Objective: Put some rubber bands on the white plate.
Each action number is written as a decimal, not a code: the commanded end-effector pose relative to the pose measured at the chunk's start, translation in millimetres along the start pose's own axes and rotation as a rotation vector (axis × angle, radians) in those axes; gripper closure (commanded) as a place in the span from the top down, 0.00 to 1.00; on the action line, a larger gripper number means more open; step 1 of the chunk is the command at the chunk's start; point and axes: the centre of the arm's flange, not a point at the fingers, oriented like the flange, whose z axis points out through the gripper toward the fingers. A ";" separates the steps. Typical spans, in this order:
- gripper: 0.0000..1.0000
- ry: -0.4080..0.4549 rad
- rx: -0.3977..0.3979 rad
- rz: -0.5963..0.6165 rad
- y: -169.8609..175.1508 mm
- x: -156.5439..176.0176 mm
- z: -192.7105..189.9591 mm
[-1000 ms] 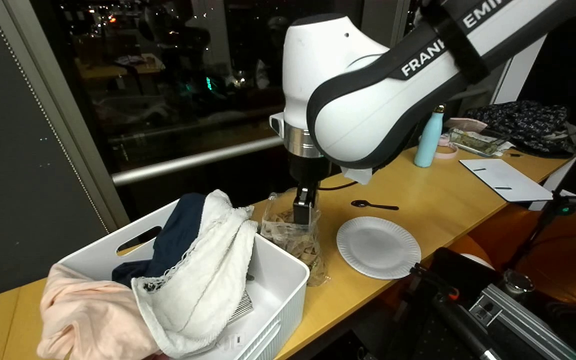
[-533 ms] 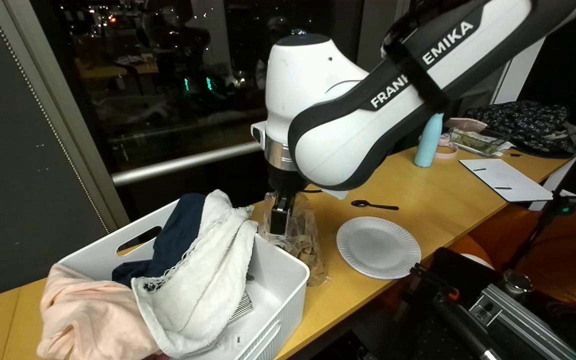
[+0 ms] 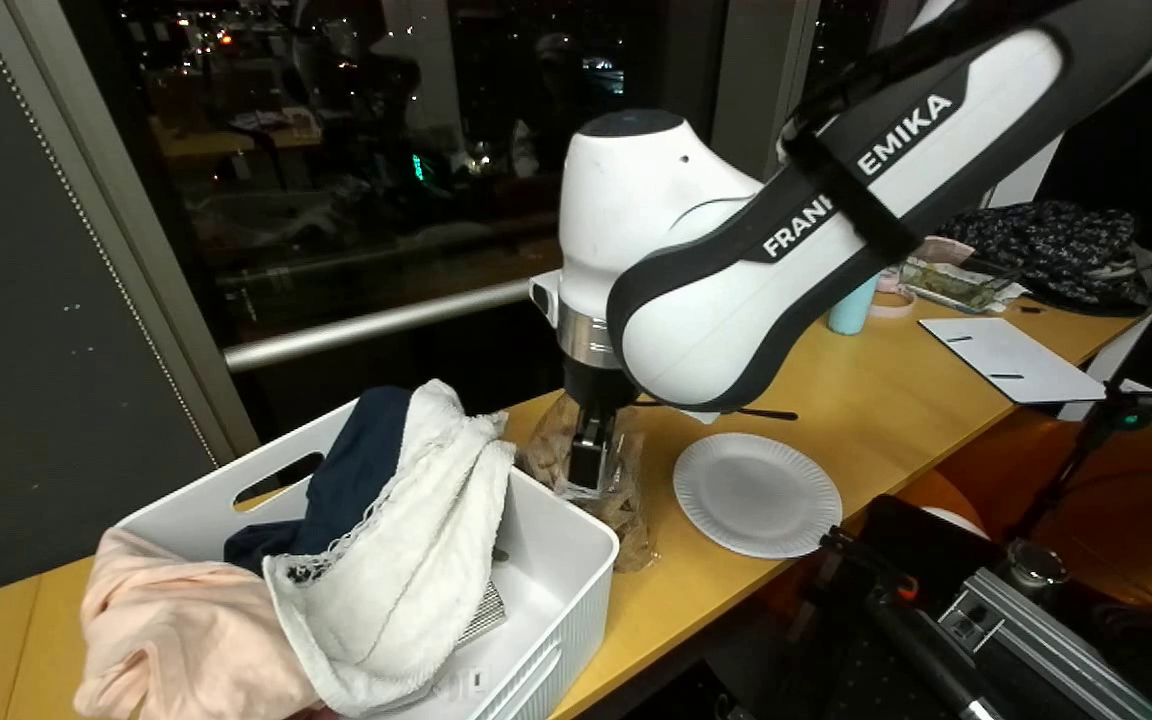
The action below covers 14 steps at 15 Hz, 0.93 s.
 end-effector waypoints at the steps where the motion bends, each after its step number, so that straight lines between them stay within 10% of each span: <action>1: 1.00 0.020 -0.020 0.023 8.9 -22.4 -0.2; 14: 1.00 0.051 -0.054 0.057 -2.0 17.1 39.9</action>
